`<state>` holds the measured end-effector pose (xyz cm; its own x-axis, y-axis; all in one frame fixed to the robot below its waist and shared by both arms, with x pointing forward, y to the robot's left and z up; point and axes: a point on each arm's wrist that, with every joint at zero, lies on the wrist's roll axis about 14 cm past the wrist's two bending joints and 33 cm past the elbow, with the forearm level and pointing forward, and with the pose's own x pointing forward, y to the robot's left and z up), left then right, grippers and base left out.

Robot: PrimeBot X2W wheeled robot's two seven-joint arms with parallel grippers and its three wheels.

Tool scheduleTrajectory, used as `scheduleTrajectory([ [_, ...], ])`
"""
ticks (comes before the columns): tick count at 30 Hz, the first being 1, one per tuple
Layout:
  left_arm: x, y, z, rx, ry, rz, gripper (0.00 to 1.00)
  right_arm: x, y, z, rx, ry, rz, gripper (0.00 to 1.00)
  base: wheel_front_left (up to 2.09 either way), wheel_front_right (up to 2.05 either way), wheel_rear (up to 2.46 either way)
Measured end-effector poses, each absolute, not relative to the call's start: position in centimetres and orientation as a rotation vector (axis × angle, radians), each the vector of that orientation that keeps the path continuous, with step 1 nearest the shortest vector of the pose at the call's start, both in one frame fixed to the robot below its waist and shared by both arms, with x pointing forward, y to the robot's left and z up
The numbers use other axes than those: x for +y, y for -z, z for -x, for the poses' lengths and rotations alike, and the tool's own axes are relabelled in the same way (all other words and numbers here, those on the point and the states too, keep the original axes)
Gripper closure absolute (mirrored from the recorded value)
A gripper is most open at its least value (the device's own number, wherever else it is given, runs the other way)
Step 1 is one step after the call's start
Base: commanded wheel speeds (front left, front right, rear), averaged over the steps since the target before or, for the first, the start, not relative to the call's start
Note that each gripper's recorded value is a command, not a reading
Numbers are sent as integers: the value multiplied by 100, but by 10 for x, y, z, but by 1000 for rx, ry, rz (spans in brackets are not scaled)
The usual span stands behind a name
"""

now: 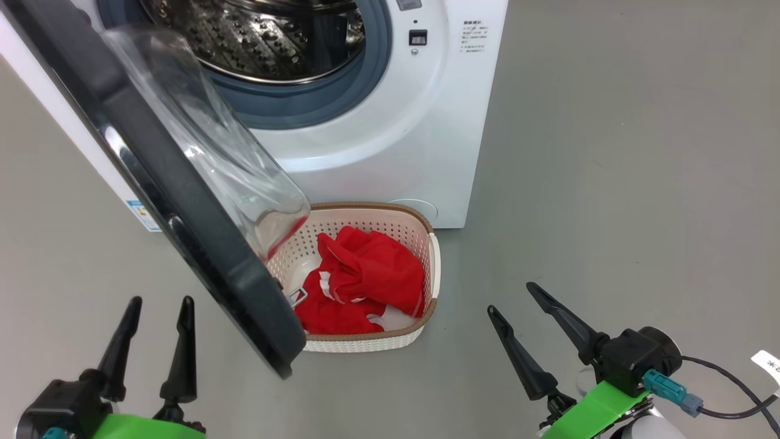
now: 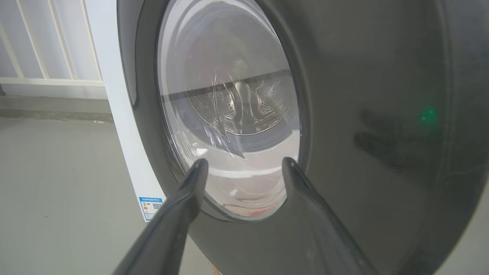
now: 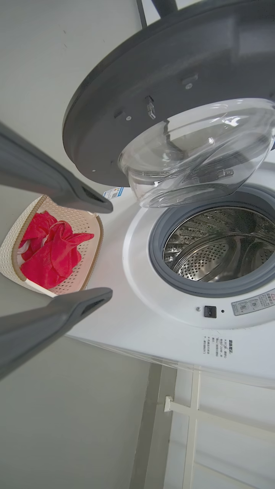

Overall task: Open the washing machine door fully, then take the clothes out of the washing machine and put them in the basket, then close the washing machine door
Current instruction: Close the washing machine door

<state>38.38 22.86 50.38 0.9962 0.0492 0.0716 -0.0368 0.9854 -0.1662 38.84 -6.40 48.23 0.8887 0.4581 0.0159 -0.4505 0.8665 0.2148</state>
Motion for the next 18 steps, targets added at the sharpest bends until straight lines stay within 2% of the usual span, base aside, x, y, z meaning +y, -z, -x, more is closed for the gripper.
scheduleTrajectory([
  [2, 229, -504, -384, -74, -42, 165, 0, -63, -481, -388, 39, -477, -216, 0, 0, 0, 0],
  [3, 228, -503, -384, -73, -40, 162, 57, -63, -481, -388, 41, -478, -216, 0, 0, 0, 0],
  [4, 228, -503, -383, -71, -39, 163, 100, -63, -480, -389, 43, -479, -216, 0, 0, 0, 0],
  [7, 230, -504, -383, -82, -57, 232, 100, -62, -480, -389, 45, -482, -216, 0, 0, 0, 0],
  [11, 239, -519, -386, -159, -111, 462, 100, -60, -480, -388, 43, -487, -215, 0, 0, 0, 0],
  [18, 251, -557, -403, -257, -80, 1201, 100, -60, -482, -387, 39, -489, -211, 0, 0, 0, 0],
])
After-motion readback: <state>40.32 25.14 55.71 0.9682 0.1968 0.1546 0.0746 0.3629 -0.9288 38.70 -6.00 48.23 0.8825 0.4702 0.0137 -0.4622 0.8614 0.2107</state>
